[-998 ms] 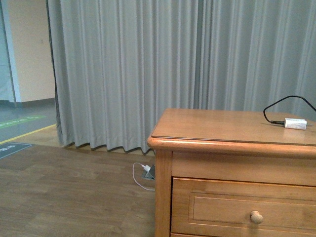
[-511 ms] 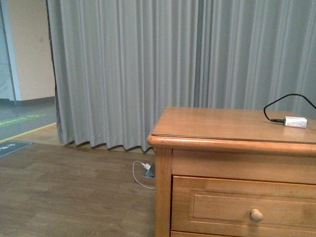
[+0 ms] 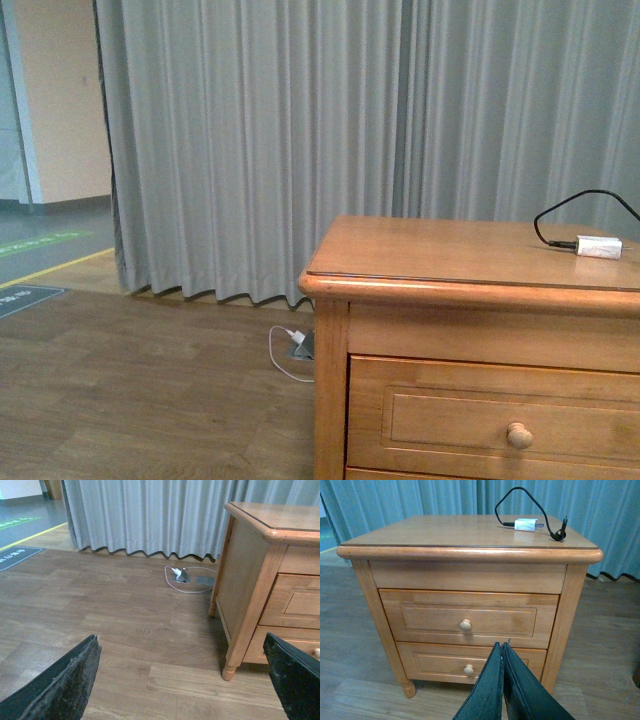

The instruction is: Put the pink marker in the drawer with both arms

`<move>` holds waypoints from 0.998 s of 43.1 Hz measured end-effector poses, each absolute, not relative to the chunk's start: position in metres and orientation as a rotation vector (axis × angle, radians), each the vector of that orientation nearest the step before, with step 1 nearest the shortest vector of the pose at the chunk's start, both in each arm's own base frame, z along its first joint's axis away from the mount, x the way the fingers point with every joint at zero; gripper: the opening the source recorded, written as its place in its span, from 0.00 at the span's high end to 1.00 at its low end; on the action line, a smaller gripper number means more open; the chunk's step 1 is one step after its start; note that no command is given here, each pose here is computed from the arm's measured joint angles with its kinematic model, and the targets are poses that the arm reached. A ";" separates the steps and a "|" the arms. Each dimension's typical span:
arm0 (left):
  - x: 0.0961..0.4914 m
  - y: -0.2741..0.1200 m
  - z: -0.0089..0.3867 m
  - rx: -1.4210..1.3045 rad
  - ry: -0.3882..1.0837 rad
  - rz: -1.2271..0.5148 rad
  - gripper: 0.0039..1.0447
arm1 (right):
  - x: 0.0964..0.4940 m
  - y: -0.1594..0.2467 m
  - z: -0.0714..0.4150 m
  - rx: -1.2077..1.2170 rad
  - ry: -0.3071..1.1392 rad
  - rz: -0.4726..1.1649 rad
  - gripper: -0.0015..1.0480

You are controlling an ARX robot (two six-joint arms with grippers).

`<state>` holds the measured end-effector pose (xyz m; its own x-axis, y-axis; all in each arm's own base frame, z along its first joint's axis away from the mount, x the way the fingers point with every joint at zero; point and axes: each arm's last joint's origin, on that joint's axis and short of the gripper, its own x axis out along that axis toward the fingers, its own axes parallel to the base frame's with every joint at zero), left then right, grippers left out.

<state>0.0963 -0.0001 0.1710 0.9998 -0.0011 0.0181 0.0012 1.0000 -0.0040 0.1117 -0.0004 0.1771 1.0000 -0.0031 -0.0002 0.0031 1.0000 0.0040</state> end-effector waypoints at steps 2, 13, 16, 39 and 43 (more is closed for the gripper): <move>0.096 0.000 0.171 -0.004 -0.018 -0.001 0.06 | 0.111 0.000 0.176 0.004 0.000 -0.003 0.99; 0.096 0.000 0.171 -0.004 -0.018 -0.001 0.06 | 0.099 0.000 0.164 0.003 0.011 -0.002 0.99; 0.096 0.000 0.171 -0.004 -0.018 -0.001 0.06 | 0.098 0.000 0.165 0.004 -0.004 -0.002 0.99; 0.096 0.000 0.171 -0.004 -0.018 -0.001 0.06 | 0.098 0.000 0.165 0.002 -0.001 -0.002 0.62; 0.096 0.000 0.171 -0.004 -0.018 -0.001 0.06 | 0.098 0.000 0.165 0.002 -0.001 -0.002 0.45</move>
<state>0.0963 -0.0001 0.1711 0.9998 -0.0011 0.0185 0.0012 1.0000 -0.0040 0.0977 -0.0003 0.1650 1.0000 -0.0019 0.0010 0.0019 1.0000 0.0025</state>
